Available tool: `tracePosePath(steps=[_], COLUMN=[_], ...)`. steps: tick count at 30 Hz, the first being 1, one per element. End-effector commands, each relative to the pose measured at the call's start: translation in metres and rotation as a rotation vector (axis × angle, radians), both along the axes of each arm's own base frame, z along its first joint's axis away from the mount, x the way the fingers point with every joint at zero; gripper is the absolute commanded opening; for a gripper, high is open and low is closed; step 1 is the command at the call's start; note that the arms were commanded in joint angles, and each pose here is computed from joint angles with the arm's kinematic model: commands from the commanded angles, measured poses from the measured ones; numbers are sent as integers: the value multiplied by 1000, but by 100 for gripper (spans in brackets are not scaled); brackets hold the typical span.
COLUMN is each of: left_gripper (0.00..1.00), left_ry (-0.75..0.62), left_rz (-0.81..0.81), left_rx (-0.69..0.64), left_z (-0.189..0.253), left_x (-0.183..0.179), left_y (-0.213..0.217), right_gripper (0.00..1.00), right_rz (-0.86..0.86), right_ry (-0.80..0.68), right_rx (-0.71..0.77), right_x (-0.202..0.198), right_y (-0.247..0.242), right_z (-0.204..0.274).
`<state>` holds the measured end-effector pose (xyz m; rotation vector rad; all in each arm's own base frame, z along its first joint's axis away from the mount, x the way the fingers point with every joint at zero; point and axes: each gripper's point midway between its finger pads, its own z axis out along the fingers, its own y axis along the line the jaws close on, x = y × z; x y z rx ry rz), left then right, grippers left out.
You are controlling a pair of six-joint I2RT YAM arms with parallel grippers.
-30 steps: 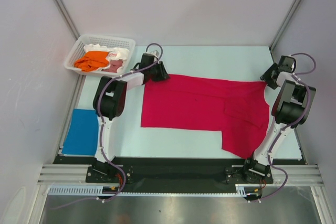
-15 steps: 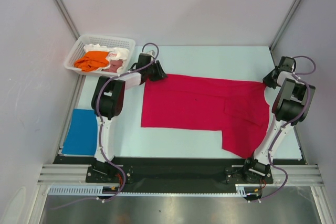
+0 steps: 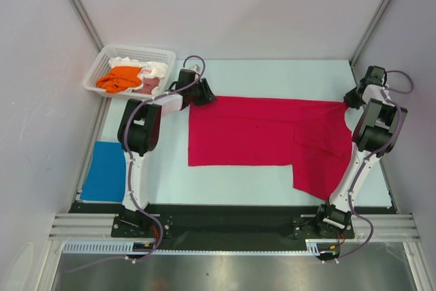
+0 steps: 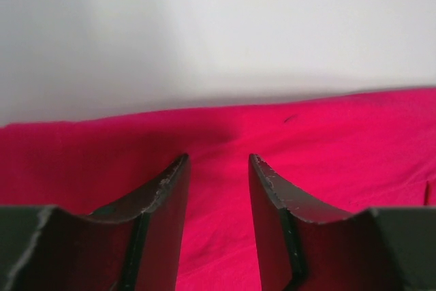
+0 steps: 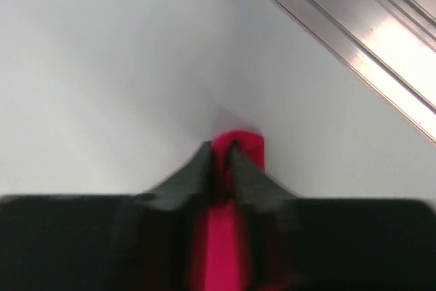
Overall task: Fold and stack the t-shirts
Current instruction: Fold the tshirt
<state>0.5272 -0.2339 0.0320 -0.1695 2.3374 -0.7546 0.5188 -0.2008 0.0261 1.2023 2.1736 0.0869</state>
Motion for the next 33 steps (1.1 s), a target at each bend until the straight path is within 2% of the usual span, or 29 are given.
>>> tracePosePath(steps=[1, 3, 4, 5, 7, 9, 10, 11, 13, 14, 16, 17, 18, 19, 20, 21, 22, 24, 27, 33], left_gripper=[47, 48, 48, 49, 49, 49, 49, 49, 48, 47, 45, 45, 44, 43, 43, 42, 41, 40, 42, 46], left_ry=[-9, -65, -73, -87, -119, -133, -114, -147, -99, -122, -43, -18, -21, 49, 85, 89, 140, 166, 169, 157], left_rz=[45, 42, 44, 59, 62, 56, 53, 50, 36, 42, 51, 58, 62, 66, 98, 105, 113, 153, 227, 313], left_rx=[86, 103, 117, 140, 137, 143, 151, 141, 183, 175, 195, 184, 153, 155, 120, 98, 111, 98, 70, 43], left_z=[23, 57, 65, 73, 103, 117, 112, 133, 117, 131, 103, 95, 98, 70, 63, 61, 41, 32, 23, 21], left_x=[-7, -12, -19, -22, -41, -58, -72, -84, -116, -131, -170, -183, -196, -218, -227, -236, -252, -264, -280, -297], left_y=[32, 37, 41, 47, 50, 48, 49, 48, 47, 48, 46, 46, 43, 48, 48, 48, 54, 59, 68, 73], right_gripper=[29, 43, 62, 70, 84, 89, 96, 100, 100, 100, 100, 100, 99, 100, 100, 100, 100, 100, 100, 100], right_rz=[-55, -23, -20, -22, -52, -80, -91, -109, -130, -129, -83, -46, -5, 33, 70, 181, 238, 378, 474, 604], right_ry=[59, 88, 90, 129, 142, 188, 192, 205, 204, 190, 161, 169, 103, 70, 37, 1, -23, -58, -76, -223], right_rx=[-73, -102, -125, -137, -176, -210, -236, -262, -309, -303, -269, -255, -234, -223, -212, -188, -181, -193, -191, -83], right_x=[2, 2, 2, -5, -11, -28, -32, -47, -62, -77, -87, -97, -103, -107, -110, -123, -128, -143, -180, -235], right_y=[-28, -24, -24, -21, -19, -16, -10, -8, -6, 3, 22, 42, 61, 79, 96, 138, 159, 211, 249, 291], right_z=[-14, -9, 0, 3, 27, 40, 53, 71, 94, 110, 120, 116, 135, 141, 146, 149, 151, 153, 155, 179])
